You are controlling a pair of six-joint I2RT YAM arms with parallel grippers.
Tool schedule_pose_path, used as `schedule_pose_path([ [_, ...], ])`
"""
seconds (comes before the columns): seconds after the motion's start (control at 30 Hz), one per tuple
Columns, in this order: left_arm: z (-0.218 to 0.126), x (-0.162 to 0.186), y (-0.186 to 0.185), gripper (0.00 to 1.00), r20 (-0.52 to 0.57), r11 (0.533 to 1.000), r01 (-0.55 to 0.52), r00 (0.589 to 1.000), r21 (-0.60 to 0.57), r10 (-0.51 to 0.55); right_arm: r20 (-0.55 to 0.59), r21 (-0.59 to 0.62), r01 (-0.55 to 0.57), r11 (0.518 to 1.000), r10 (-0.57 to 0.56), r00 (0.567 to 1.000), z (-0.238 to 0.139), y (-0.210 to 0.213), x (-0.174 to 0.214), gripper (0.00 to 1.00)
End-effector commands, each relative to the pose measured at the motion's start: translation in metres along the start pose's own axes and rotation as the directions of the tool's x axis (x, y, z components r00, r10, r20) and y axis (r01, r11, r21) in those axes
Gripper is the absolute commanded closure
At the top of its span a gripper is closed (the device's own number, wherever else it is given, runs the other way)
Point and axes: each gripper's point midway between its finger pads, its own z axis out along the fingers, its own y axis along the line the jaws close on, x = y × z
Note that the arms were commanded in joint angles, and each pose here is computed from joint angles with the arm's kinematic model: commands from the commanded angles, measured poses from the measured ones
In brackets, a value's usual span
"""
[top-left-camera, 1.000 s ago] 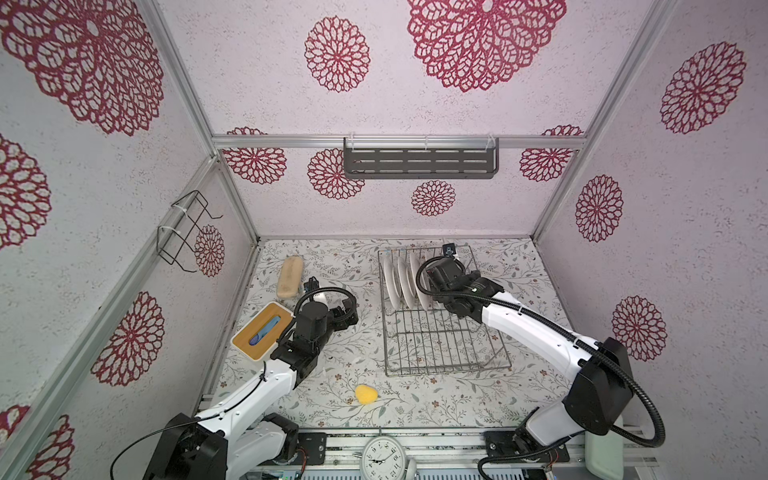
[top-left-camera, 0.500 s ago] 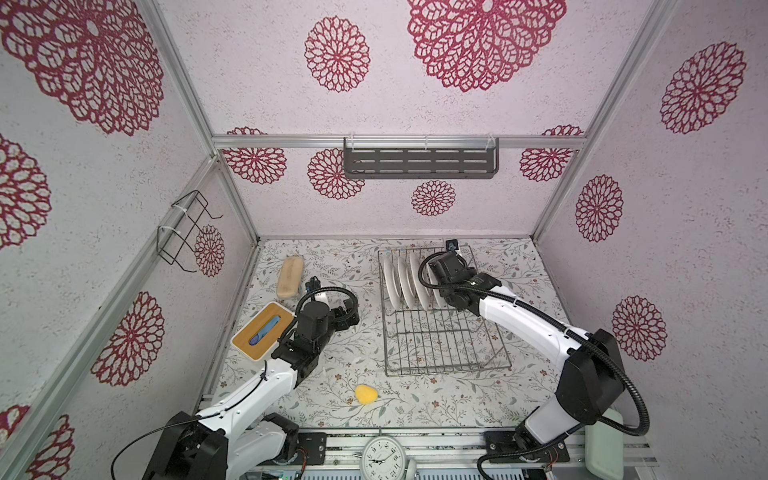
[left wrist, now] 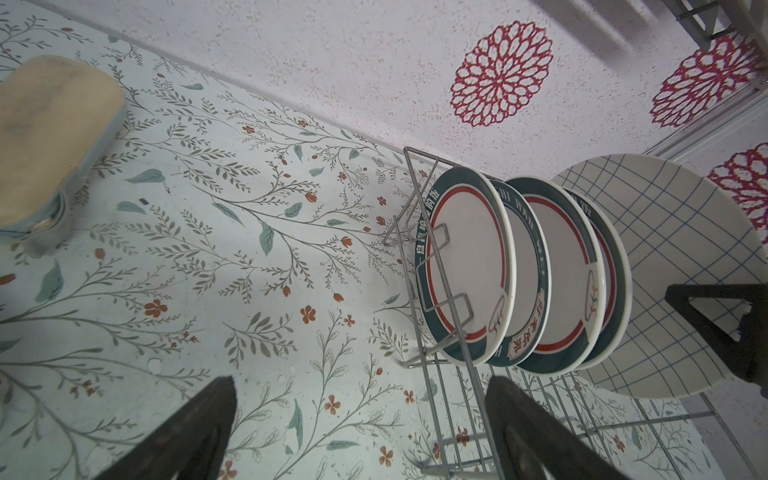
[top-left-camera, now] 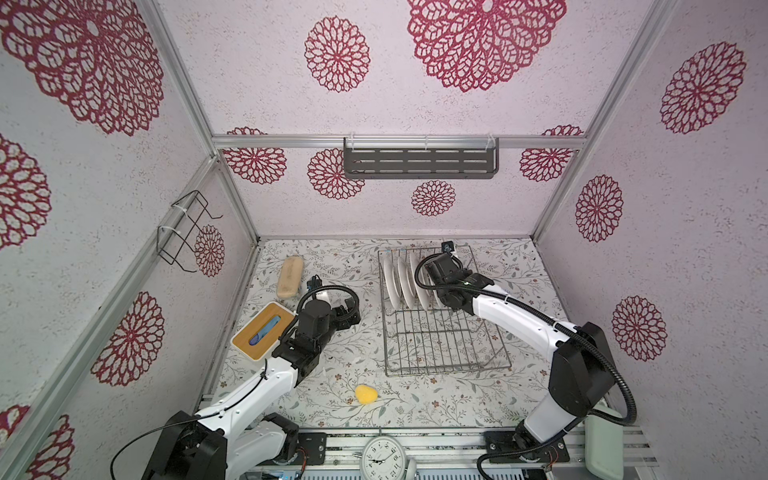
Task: Unload the plates from the dish rack
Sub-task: 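Close the right gripper on the rim of the blue-grid plate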
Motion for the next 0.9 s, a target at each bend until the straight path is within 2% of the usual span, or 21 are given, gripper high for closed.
schedule_pose_path([
  [0.0,-0.0017,-0.0089,-0.0087,0.02,0.018,1.000,-0.008,1.000,0.016,0.007,0.045,0.034,-0.030,0.999,0.029,0.999,-0.0051,-0.0093,-0.0179,0.71],
  [0.2,-0.0022,-0.0077,-0.0086,0.02,0.015,1.000,-0.009,1.000,0.014,0.009,0.038,0.037,-0.019,0.999,0.018,0.999,-0.0021,-0.0071,-0.0154,0.80],
  [0.87,-0.0043,-0.0053,-0.0070,0.03,0.011,1.000,-0.013,1.000,0.007,0.012,0.034,0.076,0.013,0.997,-0.016,0.999,0.0003,-0.0095,-0.0129,0.92],
])
